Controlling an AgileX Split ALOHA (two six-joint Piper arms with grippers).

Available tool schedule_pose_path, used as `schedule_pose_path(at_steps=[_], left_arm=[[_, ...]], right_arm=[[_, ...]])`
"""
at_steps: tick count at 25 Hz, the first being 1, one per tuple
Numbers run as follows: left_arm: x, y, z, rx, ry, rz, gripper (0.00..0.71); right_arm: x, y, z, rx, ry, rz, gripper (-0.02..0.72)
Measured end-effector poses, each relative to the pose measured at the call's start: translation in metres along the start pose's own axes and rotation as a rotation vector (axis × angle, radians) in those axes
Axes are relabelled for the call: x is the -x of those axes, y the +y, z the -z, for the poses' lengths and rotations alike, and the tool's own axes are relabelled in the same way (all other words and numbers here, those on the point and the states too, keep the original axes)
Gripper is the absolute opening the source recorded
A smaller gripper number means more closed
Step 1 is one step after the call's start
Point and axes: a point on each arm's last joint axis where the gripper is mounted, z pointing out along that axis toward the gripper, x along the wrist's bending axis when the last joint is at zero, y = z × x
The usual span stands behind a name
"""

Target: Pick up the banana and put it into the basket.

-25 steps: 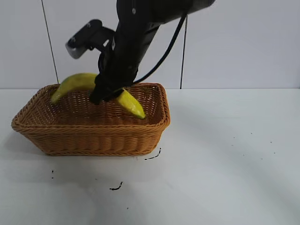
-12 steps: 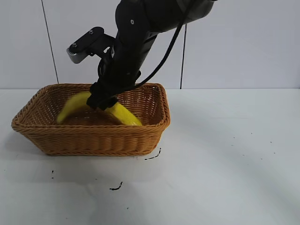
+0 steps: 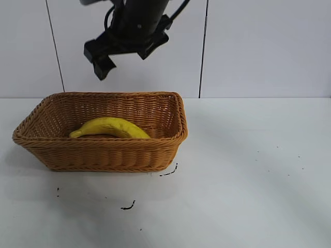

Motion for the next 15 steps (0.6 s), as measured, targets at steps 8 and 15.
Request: schedule_pose_path(at_steps=[8, 15], left_arm=[[0.0, 0.0, 0.0, 0.0, 0.0, 0.0, 0.693], [0.0, 0.0, 0.0, 0.001, 0.0, 0.0, 0.693]], right_arm=[[0.111, -0.018, 0.007, -0.109, -0.098, -0.251, 0.69], [0.204, -0.049, 0.023, -0.177, -0.203, -0.423, 0.69]])
